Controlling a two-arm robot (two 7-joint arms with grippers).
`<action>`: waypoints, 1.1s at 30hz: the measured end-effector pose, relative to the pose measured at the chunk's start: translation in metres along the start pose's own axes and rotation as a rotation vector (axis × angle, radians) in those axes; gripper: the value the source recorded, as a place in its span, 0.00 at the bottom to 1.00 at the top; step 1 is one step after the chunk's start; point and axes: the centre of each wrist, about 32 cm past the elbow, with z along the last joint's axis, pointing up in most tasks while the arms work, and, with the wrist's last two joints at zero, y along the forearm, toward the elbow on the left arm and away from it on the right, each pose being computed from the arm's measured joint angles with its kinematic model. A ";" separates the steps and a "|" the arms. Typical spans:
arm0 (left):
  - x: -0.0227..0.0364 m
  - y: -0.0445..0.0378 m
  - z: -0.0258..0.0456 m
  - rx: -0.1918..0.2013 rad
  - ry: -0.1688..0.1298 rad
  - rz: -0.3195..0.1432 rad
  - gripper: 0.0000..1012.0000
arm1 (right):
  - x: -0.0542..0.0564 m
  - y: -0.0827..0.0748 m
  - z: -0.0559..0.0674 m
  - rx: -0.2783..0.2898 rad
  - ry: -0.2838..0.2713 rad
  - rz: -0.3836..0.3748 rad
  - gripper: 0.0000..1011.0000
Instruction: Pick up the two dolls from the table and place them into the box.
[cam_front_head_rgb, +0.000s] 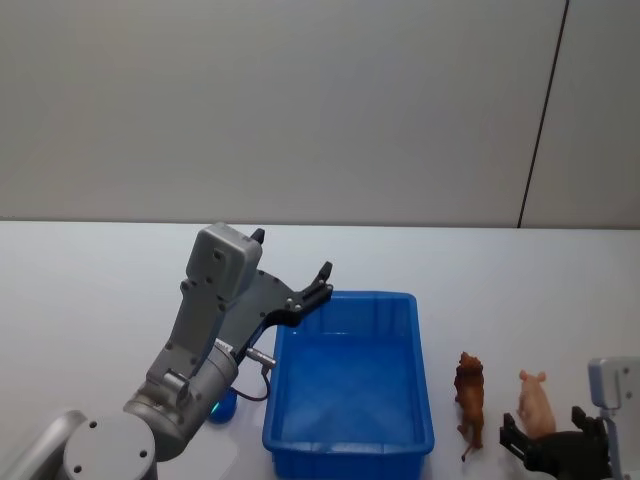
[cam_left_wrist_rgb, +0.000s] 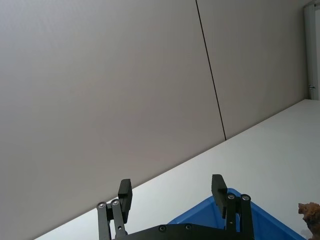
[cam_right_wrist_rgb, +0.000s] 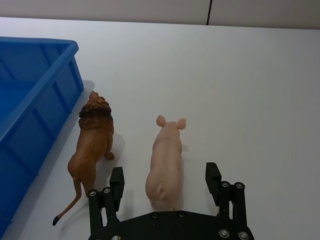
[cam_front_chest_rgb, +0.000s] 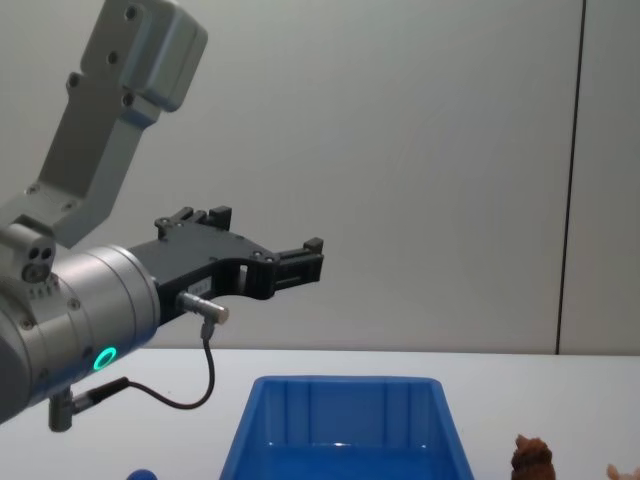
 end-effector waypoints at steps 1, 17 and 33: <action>0.0000 0.0000 0.0000 0.000 0.000 0.000 0.99 | 0.000 0.001 -0.001 -0.001 0.000 0.001 0.99; 0.0000 0.0000 0.0000 0.000 0.000 0.000 0.99 | -0.001 0.017 -0.012 -0.007 -0.017 0.018 0.74; 0.0000 0.0000 0.0000 0.000 0.000 0.000 0.99 | -0.002 0.022 -0.015 0.007 -0.035 0.008 0.36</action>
